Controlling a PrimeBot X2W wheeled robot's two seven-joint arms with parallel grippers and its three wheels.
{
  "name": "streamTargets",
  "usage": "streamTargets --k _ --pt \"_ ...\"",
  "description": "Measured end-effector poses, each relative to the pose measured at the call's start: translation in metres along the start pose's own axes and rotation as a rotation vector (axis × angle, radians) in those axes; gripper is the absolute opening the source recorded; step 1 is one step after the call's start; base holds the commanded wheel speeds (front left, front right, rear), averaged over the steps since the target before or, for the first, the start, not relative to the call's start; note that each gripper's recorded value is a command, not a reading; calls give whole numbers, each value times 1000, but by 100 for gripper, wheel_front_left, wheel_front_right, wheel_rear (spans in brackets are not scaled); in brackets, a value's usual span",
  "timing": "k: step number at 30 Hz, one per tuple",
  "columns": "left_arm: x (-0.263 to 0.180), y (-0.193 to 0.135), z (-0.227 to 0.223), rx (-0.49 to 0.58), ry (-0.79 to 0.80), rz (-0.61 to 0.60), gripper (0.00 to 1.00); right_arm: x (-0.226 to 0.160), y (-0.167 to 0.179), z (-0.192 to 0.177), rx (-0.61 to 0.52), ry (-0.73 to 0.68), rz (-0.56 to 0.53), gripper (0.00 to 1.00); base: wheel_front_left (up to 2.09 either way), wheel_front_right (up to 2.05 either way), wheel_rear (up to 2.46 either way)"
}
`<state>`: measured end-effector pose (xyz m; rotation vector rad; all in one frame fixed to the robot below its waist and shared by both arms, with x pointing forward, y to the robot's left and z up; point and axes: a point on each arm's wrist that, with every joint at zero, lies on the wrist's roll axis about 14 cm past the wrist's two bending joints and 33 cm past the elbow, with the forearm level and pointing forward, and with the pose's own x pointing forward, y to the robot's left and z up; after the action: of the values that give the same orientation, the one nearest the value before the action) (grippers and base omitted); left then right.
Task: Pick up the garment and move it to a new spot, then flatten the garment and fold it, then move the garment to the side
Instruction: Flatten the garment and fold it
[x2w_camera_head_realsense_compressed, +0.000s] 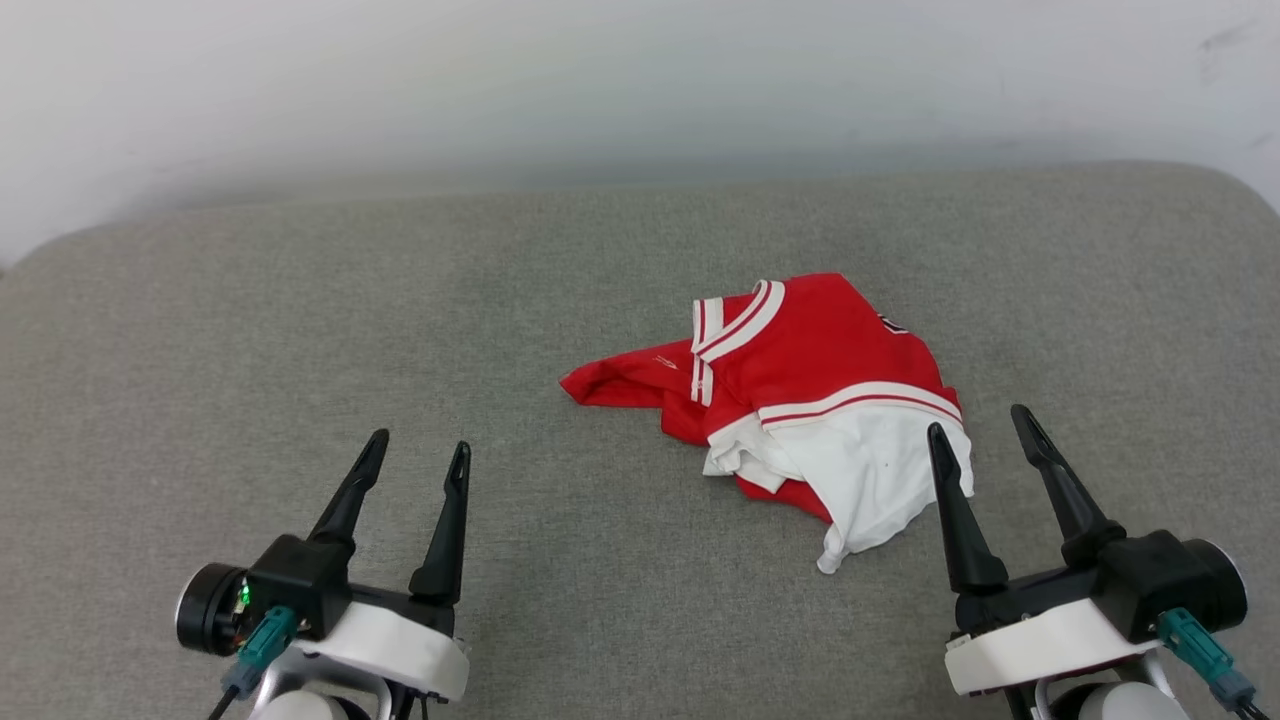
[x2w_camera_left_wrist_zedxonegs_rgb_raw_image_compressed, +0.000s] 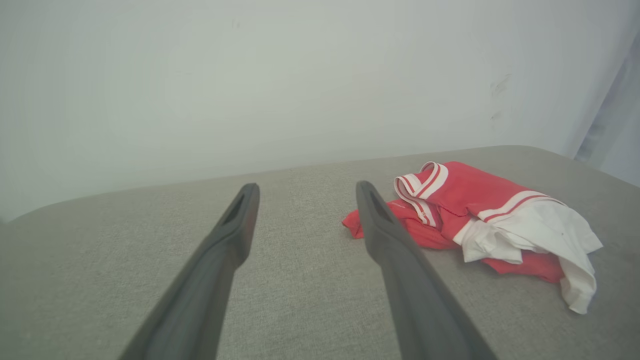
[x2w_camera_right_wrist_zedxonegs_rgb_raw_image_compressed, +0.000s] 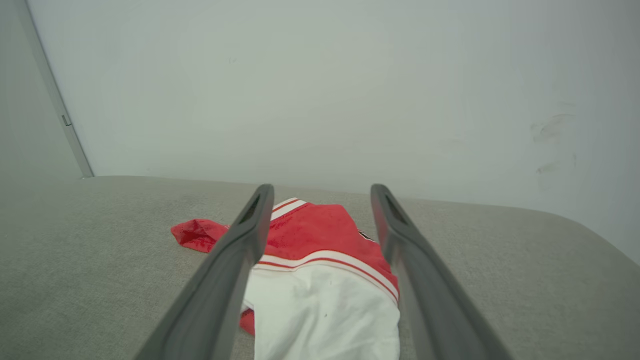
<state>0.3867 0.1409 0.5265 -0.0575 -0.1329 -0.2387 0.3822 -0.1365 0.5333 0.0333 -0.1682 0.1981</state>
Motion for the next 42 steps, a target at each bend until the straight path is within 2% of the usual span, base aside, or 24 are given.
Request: streamTargets --k 10,15,20,26,34,37,42 --pt "75 -26 -26 59 188 -233 100 14 -16 -20 -18 45 -33 100 0 0 0" --pt "112 -46 -46 22 415 -365 100 21 -23 -33 -16 72 -48 100 0 0 0" --pt "136 -37 -71 22 653 -420 100 27 -34 -45 -8 96 -72 100 0 0 0" --pt "130 -45 -122 -24 931 -495 100 26 -46 -65 6 147 -108 100 0 0 0" --pt "126 -48 -161 -28 1068 -515 100 25 -56 -75 -1 174 -134 100 0 0 0" --pt "124 -46 -168 -26 1091 -512 0 24 -57 -76 -1 178 -138 100 0 0 0" --pt "131 -42 -164 -64 1027 -473 0 25 -55 -76 2 177 -132 100 0 0 0"
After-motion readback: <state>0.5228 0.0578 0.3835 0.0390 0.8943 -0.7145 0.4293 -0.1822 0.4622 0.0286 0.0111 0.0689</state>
